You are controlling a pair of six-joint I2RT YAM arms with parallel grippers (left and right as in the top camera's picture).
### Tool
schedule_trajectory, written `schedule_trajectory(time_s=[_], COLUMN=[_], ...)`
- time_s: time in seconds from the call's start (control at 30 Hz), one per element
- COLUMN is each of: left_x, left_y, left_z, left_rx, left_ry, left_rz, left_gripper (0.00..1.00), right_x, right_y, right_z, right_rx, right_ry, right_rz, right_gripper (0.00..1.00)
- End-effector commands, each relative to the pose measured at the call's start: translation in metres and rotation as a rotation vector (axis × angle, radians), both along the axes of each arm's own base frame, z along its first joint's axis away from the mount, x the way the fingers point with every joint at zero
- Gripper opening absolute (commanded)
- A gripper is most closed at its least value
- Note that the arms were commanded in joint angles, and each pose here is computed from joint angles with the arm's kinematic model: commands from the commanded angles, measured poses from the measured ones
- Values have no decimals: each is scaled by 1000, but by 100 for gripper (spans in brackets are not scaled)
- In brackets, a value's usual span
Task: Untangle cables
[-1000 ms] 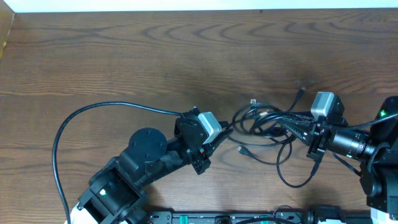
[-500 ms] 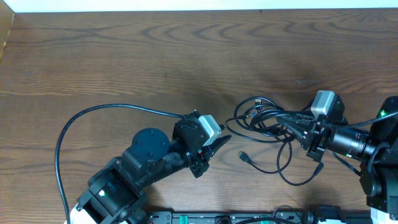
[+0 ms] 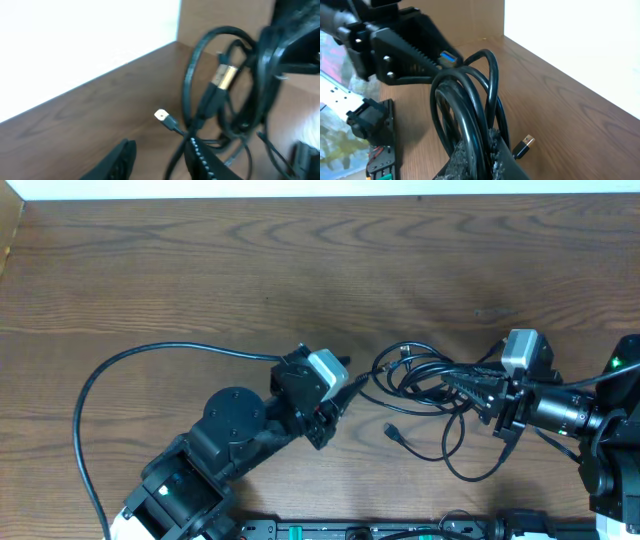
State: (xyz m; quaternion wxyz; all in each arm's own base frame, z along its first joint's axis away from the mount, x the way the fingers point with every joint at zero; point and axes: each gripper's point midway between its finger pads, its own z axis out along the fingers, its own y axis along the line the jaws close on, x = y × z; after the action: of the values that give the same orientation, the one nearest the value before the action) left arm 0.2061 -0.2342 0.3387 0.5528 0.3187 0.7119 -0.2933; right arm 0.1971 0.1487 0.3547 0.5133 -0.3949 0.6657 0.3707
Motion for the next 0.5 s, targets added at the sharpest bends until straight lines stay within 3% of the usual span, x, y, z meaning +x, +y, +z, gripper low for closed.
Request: schedule_trajectory(time_s=[0.0, 0.47], left_x=[11, 14], left_y=[10, 19], left_z=[3, -67], left_rx=[9, 227], left_ry=[-23, 165], left_rz=[81, 125], left_gripper=[39, 40], right_x=[-10, -15], right_y=[4, 7], right_z=[13, 23], right_rx=[39, 62], right_ry=[-20, -77], right_rz=[53, 107], right_gripper=[1, 1])
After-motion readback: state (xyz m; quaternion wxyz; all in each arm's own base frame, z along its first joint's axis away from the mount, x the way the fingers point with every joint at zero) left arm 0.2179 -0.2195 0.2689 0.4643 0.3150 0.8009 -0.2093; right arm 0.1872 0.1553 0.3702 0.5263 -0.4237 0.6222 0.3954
